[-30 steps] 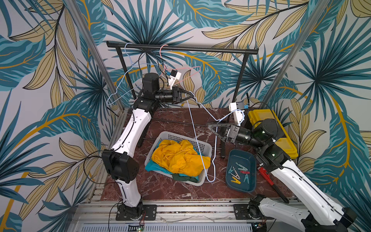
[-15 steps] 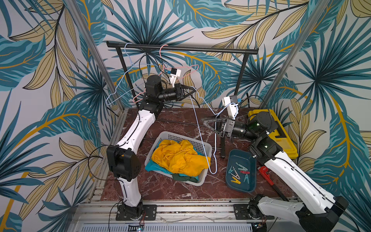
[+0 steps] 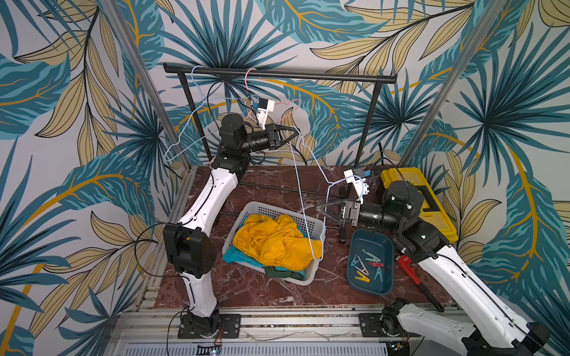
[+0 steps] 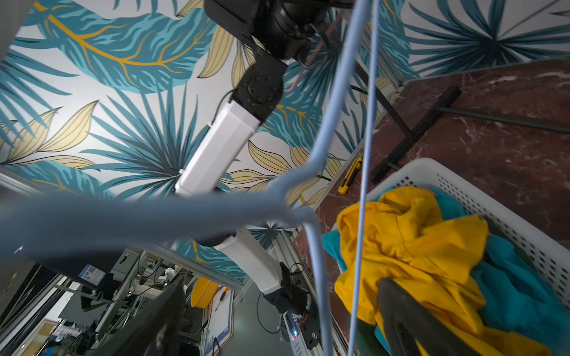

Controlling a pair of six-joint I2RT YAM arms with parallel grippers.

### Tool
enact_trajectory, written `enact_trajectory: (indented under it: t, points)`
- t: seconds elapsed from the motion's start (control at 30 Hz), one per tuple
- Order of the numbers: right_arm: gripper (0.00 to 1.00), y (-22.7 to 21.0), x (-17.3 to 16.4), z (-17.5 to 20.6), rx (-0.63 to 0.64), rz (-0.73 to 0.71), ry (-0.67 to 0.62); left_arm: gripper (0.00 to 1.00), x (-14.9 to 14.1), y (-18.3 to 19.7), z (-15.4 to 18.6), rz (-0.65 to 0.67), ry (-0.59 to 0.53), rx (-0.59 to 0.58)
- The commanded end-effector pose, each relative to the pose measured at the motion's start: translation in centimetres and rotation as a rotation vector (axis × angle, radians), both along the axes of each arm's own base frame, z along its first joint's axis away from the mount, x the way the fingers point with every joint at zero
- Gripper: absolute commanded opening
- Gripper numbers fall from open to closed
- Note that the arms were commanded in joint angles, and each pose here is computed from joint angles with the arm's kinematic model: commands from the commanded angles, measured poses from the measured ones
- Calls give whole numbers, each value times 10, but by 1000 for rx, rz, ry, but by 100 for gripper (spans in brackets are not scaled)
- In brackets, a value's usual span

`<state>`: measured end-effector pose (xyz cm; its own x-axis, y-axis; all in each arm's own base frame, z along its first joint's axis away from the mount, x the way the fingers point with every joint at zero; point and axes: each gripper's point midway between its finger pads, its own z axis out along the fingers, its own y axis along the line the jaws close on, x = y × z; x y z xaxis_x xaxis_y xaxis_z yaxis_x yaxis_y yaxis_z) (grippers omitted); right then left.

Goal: Remove the clothespins securing t-shirts to the hanger
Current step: Place the hanger on the clothes rail.

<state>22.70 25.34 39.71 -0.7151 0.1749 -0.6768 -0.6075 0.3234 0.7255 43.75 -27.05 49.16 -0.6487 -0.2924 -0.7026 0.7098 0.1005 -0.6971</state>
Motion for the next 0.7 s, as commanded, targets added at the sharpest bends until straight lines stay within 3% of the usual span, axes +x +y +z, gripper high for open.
enact_trajectory:
  t: [0.0, 0.17, 0.37, 0.67]
  points:
    - [100, -19, -5, -67, -161, -71, 192, 0, -11, 34, 56, 152, -77, -90]
    - [99, -46, -5, -86, -240, -167, 256, 0, -17, 64, 63, 232, -110, -86]
    - [99, -74, -12, -119, -453, -231, 358, 0, -27, 83, 72, 269, -132, -88]
    - [100, -93, -3, -110, -487, -333, 297, 0, -36, 98, 70, 361, -162, -84]
